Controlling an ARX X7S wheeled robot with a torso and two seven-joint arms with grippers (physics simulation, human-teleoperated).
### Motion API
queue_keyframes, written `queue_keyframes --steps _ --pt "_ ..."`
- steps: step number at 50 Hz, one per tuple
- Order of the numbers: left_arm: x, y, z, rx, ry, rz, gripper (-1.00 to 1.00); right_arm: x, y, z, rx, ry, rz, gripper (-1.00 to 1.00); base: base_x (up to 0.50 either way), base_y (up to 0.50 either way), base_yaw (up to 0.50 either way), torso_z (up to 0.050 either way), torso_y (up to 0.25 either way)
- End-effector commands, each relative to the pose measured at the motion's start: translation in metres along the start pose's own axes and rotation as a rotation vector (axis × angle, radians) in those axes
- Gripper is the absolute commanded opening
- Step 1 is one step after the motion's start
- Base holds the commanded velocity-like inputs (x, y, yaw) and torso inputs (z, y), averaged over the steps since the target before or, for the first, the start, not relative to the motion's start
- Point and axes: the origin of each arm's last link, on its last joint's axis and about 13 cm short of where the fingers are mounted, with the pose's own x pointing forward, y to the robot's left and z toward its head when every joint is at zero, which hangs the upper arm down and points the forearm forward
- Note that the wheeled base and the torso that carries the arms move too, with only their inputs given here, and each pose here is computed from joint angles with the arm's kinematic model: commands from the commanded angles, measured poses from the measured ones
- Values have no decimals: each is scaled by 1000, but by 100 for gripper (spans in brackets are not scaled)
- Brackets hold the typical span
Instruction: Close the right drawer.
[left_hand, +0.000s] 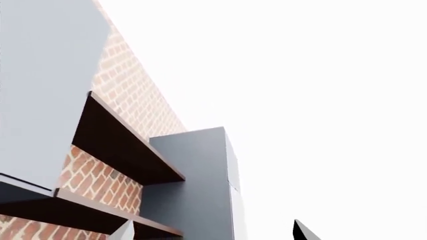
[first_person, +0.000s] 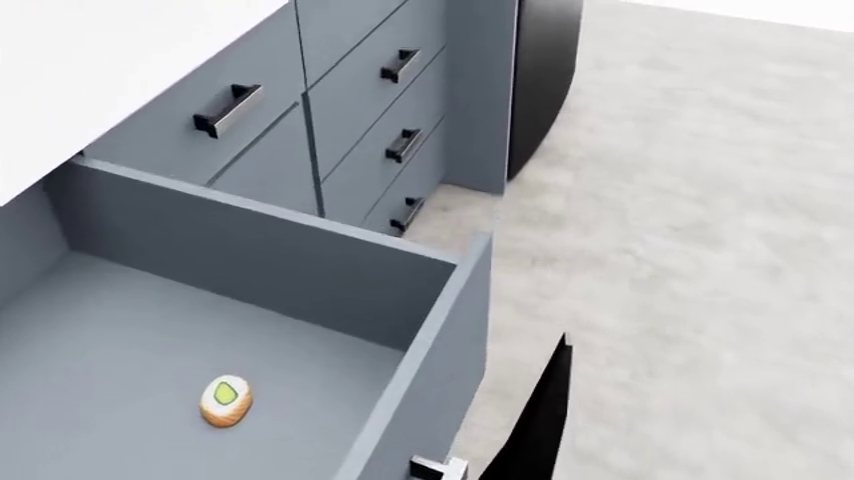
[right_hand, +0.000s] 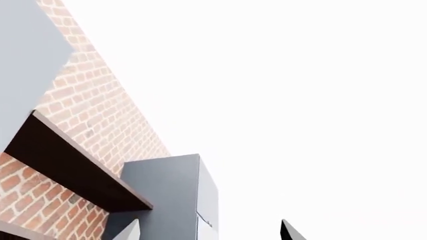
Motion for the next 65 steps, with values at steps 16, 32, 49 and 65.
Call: queue_keyframes --steps 16,32,49,65 --pt "-2 -3 1 -6 0 -6 100 -1 -1 -2 -13 -7 -8 100 22 -59 0 0 1" --pt "-1 -4 0 -3 0 -9 100 0 -1 0 15 -25 3 100 414 -164 0 0 0" --pt "-1 -4 0 -2 8 -6 100 -2 0 -2 22 -20 8 100 0 0 0 0 0" --pt "7 2 -10 -20 104 -11 100 9 -50 -35 -266 143 -64 100 0 0 0 0 0"
